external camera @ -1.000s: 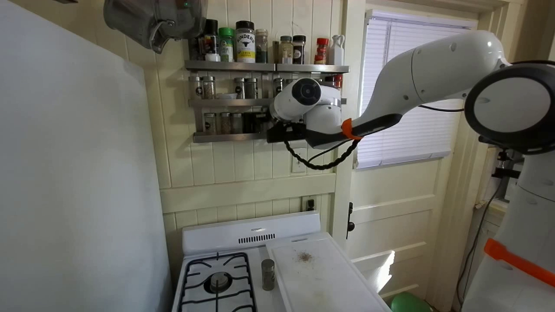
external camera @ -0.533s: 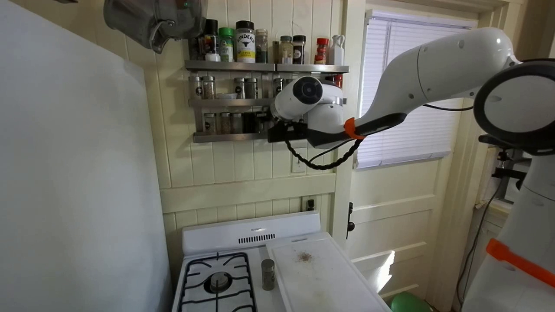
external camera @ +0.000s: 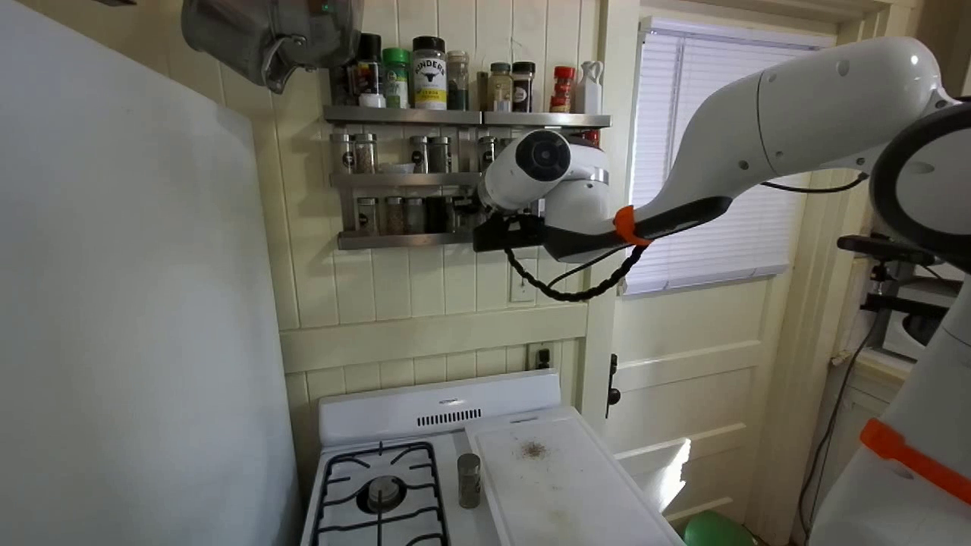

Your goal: Move the spice bottle, that is in the middle of the first shelf, to the tray

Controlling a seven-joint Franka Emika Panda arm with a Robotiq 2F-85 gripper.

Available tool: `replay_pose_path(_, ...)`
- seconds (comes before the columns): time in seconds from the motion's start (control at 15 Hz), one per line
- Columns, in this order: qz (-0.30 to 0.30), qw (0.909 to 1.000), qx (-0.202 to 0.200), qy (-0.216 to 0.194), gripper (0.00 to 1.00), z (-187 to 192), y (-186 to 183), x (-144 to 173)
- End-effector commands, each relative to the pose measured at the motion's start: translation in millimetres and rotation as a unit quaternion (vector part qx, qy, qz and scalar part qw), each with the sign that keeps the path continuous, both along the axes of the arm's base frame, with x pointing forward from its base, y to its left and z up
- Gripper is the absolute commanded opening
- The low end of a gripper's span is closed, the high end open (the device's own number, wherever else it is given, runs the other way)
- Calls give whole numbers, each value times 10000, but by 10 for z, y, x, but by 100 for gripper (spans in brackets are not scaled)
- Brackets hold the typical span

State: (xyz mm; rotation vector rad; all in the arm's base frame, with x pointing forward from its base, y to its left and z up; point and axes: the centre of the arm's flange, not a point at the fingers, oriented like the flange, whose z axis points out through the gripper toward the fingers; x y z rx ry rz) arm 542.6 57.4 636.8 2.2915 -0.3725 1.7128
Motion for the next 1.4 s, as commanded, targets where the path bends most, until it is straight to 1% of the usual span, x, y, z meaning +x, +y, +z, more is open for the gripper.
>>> replay_pose_path(0.0,-66,10000,18,64,23,6,108,-278)
replay_pose_path(0.27,19,9999,-61,85,23,-56,177,-433)
replay_pose_path(0.33,37,9999,-112,94,23,-99,175,-469)
replay_pose_path(0.67,-36,9996,-101,251,23,-321,92,-604)
replay_pose_path(1.07,-45,9987,-187,467,23,-683,-83,-600)
replay_pose_path(1.33,32,9992,-176,364,23,-872,-113,-592)
